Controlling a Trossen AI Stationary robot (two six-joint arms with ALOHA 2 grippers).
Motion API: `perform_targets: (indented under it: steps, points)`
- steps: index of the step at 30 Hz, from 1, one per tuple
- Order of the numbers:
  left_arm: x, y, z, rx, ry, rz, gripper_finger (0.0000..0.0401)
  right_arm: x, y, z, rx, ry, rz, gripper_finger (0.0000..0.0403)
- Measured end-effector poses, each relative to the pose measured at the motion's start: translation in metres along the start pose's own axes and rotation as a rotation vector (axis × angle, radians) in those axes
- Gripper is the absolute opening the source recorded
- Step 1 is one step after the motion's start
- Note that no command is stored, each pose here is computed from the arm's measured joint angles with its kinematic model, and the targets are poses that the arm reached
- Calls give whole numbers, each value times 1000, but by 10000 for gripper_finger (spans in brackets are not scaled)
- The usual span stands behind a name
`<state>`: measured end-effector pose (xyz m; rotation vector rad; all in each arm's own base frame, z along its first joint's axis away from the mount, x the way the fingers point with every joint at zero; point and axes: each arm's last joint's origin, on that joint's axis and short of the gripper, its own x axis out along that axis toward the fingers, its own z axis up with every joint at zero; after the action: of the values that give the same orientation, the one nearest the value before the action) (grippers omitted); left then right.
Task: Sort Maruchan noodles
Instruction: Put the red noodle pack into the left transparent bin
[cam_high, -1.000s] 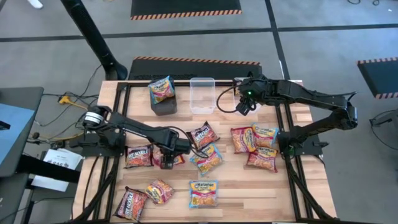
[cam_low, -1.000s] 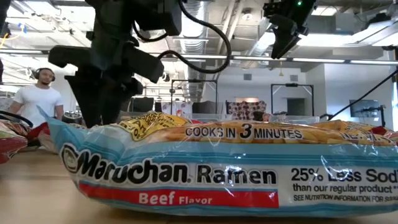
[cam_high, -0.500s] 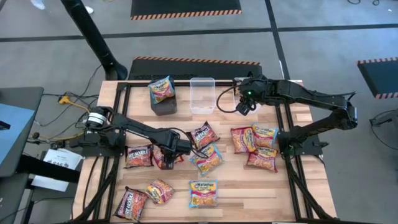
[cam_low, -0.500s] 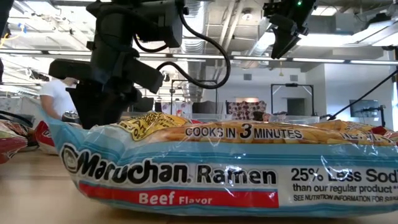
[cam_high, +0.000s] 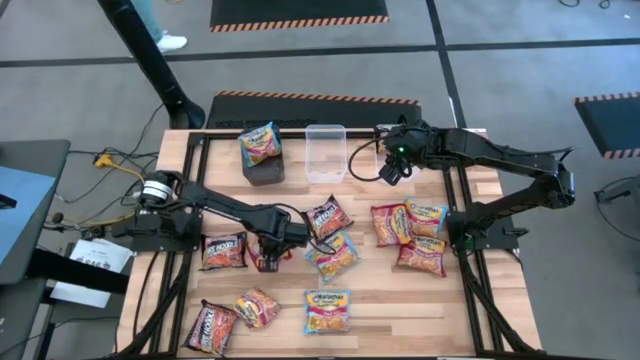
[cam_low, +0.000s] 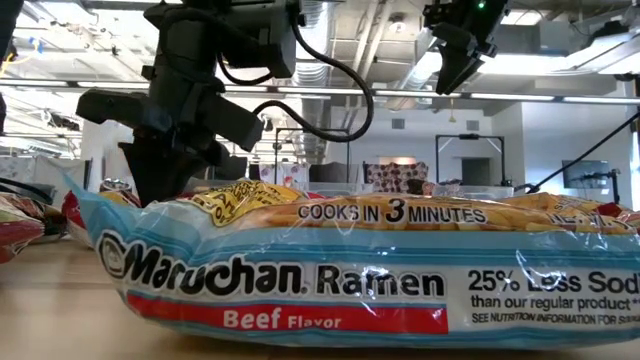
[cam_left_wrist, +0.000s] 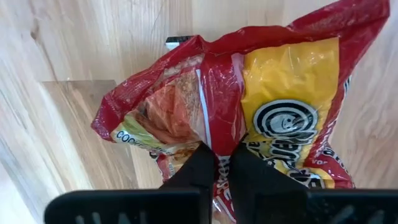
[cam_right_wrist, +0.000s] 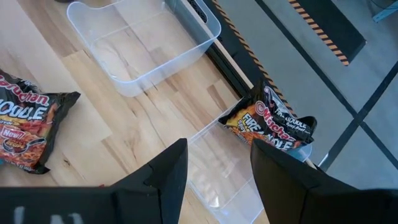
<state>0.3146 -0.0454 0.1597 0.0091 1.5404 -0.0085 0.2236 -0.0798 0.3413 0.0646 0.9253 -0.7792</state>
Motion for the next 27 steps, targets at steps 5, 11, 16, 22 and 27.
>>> perform_targets:
  steps: [5, 11, 16, 22, 27]
  points:
    - [-12, 3, 9, -5, -49, -44, 5, 0, 0, 0, 1, 0, 0, 201]
    - [-40, 10, 9, -41, -139, -68, 1, 0, 0, 0, 1, 0, 0, 201]
    - [-65, 16, 2, -99, -219, -72, 0, 0, 0, 0, 4, 0, 0, 201]
    - [-100, 26, -12, -183, -355, -25, 0, 0, 2, 0, 36, 9, 58, 201]
    - [-129, 34, -28, -269, -486, 39, 0, 0, 4, 1, 43, 8, 127, 201]
